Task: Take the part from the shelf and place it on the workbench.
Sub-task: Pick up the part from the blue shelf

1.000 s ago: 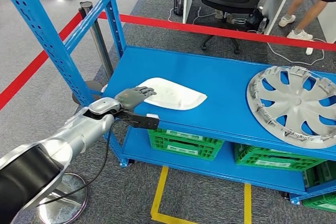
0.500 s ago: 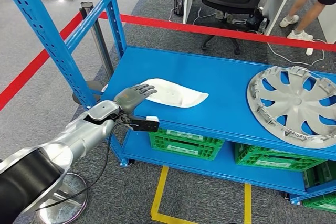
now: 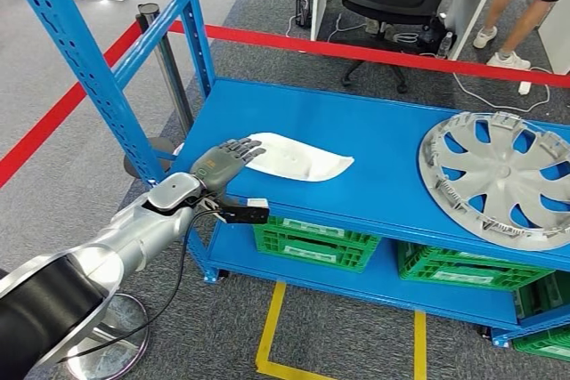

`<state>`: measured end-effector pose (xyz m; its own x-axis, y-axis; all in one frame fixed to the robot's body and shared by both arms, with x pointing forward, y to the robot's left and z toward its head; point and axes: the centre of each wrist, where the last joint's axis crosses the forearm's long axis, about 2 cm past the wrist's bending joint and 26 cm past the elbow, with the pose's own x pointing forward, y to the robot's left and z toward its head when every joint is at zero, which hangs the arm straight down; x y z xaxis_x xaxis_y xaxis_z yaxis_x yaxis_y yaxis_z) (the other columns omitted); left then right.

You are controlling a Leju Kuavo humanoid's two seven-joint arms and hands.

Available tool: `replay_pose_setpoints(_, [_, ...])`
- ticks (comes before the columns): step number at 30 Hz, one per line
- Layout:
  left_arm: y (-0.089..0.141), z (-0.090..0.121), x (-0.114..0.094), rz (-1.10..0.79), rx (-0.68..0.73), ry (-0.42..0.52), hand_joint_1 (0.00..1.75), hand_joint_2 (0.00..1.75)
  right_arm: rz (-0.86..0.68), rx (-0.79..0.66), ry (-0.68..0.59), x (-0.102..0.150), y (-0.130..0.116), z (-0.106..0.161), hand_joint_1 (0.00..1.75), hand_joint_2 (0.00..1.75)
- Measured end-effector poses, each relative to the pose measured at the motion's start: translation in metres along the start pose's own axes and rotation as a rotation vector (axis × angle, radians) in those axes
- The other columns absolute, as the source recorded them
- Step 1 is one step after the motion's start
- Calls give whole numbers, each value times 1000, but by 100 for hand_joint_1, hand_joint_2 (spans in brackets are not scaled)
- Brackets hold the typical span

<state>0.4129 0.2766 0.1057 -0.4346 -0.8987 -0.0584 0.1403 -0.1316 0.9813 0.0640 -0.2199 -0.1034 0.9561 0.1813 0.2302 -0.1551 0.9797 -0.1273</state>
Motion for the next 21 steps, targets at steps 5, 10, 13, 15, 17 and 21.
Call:
replay_pose_setpoints(5, [15, -6, -6, -10, 69, 25, 0, 175, -2, -1, 1, 0, 0, 0, 0, 175])
replay_pose_setpoints(10, [22, -8, -8, -10, 95, 31, 0, 175, -4, -1, 2, -1, 0, 0, 0, 175])
replay_pose_setpoints(13, [25, -9, -9, -3, 114, 38, 0, 175, -6, -1, 3, -1, 0, 0, 0, 175])
replay_pose_setpoints(15, [28, -11, -10, 0, 123, 42, 0, 175, -7, -1, 3, -1, 0, 0, 0, 175])
replay_pose_setpoints(17, [31, -12, -11, 2, 125, 45, 0, 175, -7, -1, 3, -1, 0, 0, 0, 175])
replay_pose_setpoints(21, [33, -13, -12, 8, 111, 51, 0, 175, -8, -1, 3, -1, 0, 0, 0, 175])
